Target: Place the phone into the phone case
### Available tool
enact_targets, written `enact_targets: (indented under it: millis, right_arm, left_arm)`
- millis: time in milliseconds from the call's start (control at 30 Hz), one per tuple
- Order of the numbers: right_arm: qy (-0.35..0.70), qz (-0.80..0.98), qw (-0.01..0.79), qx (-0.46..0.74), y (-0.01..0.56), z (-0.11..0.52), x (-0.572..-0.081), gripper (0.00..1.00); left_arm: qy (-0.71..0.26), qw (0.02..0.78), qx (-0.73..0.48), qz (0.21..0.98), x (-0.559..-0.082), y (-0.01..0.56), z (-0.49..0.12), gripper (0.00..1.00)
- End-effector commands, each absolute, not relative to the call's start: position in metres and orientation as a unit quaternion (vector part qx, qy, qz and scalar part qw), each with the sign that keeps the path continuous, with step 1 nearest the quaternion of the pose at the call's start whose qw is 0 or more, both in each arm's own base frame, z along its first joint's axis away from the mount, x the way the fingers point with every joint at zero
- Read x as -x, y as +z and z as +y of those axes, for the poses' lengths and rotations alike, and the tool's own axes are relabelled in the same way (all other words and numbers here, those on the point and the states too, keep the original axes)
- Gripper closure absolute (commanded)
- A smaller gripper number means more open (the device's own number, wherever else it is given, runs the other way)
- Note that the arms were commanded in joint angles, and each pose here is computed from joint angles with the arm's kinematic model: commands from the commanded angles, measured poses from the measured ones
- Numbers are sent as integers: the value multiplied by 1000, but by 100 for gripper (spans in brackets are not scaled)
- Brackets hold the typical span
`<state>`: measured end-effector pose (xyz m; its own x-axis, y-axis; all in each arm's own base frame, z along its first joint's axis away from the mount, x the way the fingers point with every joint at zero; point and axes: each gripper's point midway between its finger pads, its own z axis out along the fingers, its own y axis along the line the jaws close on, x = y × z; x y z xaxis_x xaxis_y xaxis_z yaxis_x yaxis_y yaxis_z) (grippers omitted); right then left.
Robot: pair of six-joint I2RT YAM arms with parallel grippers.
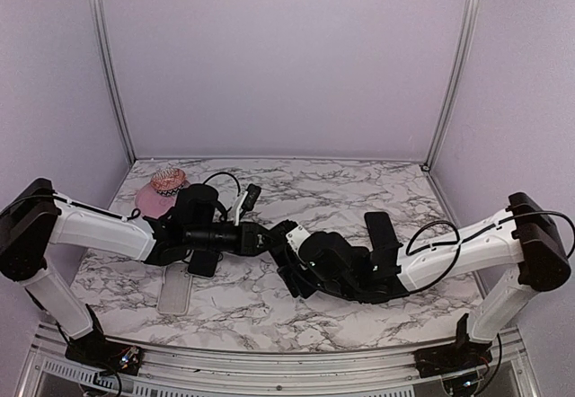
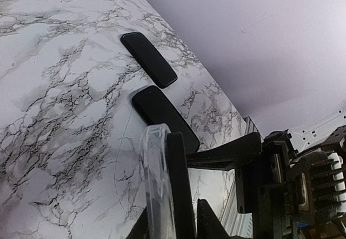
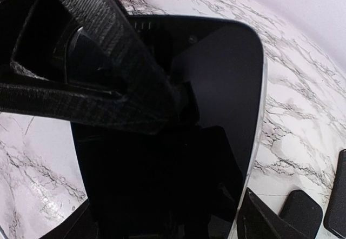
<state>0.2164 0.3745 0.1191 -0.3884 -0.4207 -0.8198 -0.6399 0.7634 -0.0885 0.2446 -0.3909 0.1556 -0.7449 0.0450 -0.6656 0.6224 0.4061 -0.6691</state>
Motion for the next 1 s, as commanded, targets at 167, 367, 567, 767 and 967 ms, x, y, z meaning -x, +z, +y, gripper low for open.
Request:
enact_targets:
  millis: [167,367,567,767,967]
  right_arm:
    - [166,805,476,311,125,390,-228,68]
    - [204,805,438,343,105,391,-221,7]
    - [304,761,384,425,110,377,-195,1]
    - [336,720,387,469,124,368,-207,4]
    - [372,678,391,499,142,365,-211,13]
  left_arm:
    - [-487,260,-251,795,-234,118,-392,99]
    - [-468,260,-285,795,-234,105,-394,100]
    - [-394,277,-365,797,-236,100,-385,100]
    - [-340,293,-485,750,-221,109,-388,100]
    - [-311,275,-551,724,-212,103,-391,100]
